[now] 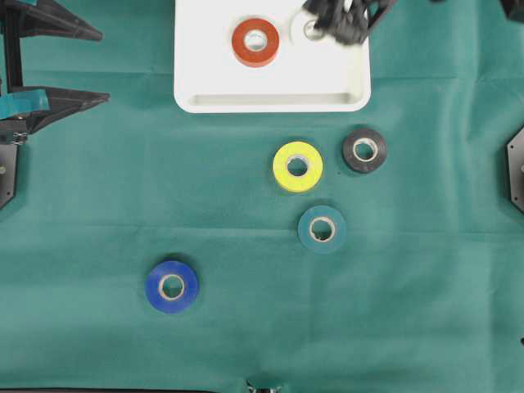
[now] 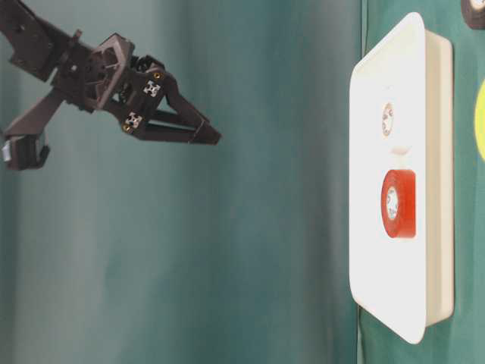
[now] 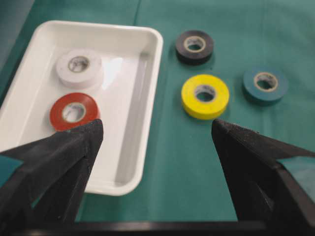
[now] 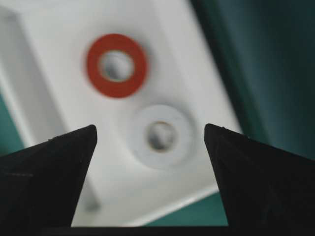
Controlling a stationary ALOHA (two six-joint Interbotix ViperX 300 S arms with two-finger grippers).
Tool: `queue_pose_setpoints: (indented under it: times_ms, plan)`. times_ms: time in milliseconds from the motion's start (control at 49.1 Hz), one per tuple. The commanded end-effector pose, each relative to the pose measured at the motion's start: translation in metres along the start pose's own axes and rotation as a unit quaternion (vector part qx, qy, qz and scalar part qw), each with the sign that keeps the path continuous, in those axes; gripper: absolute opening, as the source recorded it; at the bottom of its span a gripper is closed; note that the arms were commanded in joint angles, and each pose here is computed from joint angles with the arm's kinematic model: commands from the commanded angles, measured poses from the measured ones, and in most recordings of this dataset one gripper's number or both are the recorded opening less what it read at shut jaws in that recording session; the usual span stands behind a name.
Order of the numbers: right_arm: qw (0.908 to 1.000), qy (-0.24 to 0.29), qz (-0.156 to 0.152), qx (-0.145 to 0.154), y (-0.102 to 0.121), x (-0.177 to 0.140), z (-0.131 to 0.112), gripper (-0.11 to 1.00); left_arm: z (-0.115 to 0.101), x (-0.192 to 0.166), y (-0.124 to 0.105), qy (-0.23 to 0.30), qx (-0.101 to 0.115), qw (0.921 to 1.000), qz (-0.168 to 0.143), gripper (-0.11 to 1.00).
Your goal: Pick up the tape from a random location and place it into the white case.
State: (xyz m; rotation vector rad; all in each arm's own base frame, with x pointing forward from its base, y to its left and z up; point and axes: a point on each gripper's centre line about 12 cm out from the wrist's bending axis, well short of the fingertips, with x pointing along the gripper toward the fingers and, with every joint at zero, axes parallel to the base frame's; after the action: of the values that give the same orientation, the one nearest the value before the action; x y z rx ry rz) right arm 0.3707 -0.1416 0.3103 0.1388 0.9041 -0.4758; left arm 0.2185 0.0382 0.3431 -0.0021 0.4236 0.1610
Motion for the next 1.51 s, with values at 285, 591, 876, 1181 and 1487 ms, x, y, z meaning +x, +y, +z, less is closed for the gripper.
queue_pose_setpoints:
  times_ms: [285,591,876,1181,1487]
  plan:
    - [0.9945,-0.037,0.077,-0.061,0.087,-0.035,0.000,0.86,0.009,-0.002,0.001,-0.014,-0.001,0.9999,0.002,0.98]
    - [0.9917,-0.063,0.090,-0.066,0.088,-0.055,-0.006,0.86,0.009,-0.003,0.001,-0.014,-0.002,0.9999,0.001,0.98]
    - [0.9810,-0.140,0.121,-0.058,0.070,-0.100,-0.041,0.86,0.008,-0.003,0.001,-0.014,-0.002,0.9999,0.002,0.98]
    - [0.9627,-0.224,0.144,-0.047,0.045,-0.141,-0.088,0.86,0.009,-0.006,0.001,-0.019,-0.002,0.9998,0.001,0.98]
    - [0.9553,-0.249,0.154,-0.044,0.036,-0.144,-0.119,0.86,0.008,-0.008,0.001,-0.021,-0.002,0.9998,0.002,0.98]
